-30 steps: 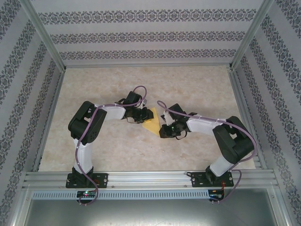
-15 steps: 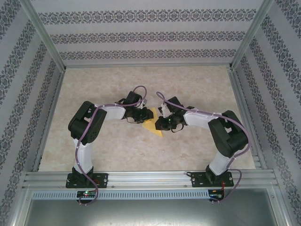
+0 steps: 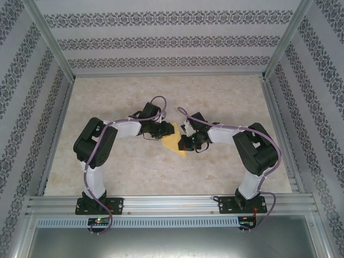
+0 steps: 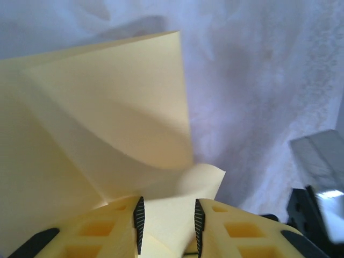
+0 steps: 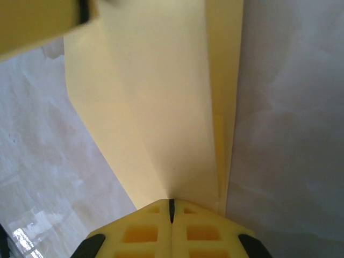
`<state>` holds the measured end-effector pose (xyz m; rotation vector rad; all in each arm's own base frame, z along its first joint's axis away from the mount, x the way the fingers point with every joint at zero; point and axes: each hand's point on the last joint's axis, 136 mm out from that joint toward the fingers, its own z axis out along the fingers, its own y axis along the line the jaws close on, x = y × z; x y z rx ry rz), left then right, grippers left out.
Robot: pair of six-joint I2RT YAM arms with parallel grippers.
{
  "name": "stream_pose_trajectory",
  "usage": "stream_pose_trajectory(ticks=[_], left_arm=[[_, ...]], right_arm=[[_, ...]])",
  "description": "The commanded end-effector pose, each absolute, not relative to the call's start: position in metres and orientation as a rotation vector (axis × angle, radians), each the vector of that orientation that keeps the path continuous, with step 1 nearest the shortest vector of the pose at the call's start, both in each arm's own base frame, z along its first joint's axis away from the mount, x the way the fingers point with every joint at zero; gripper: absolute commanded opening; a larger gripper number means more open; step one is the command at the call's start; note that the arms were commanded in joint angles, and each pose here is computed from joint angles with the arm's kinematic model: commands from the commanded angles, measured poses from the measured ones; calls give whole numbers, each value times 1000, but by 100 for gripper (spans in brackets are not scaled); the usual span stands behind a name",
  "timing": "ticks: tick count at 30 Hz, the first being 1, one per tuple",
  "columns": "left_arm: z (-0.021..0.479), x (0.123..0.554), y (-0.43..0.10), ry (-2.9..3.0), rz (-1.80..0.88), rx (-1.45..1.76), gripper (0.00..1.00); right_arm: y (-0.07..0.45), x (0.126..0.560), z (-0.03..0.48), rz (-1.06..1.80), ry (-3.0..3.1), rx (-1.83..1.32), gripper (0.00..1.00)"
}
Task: Fold a paper plane with a square sheet of paper (fold left side to right side)
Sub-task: Fourth fold the wing at the center of the table.
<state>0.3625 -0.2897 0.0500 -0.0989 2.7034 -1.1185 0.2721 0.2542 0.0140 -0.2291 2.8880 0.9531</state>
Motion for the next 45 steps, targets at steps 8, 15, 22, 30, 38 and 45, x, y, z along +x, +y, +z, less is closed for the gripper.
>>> stream_pose_trajectory(ticks=[8,15,22,30,38,45], left_arm=[[72,330,-327,2603,-1325,79,18],[44,331,-330,2643,-1307,59,15],[21,336,-328,2645,-1281,47,14],[5,353,-305,2650,-1212,-46,11],[6,391,-272,2670,-1103,-63,12],[-1,430,-242,2690,-993,-99,12]], right_arm=[[217,249,-21,726,3046,-154,0],[216,247,-25,724,3059,-156,0],[212,243,-27,692,3085,-165,0],[207,233,-31,658,3128,-176,0],[201,227,-34,620,3158,-179,0],[200,226,-32,625,3153,-176,0]])
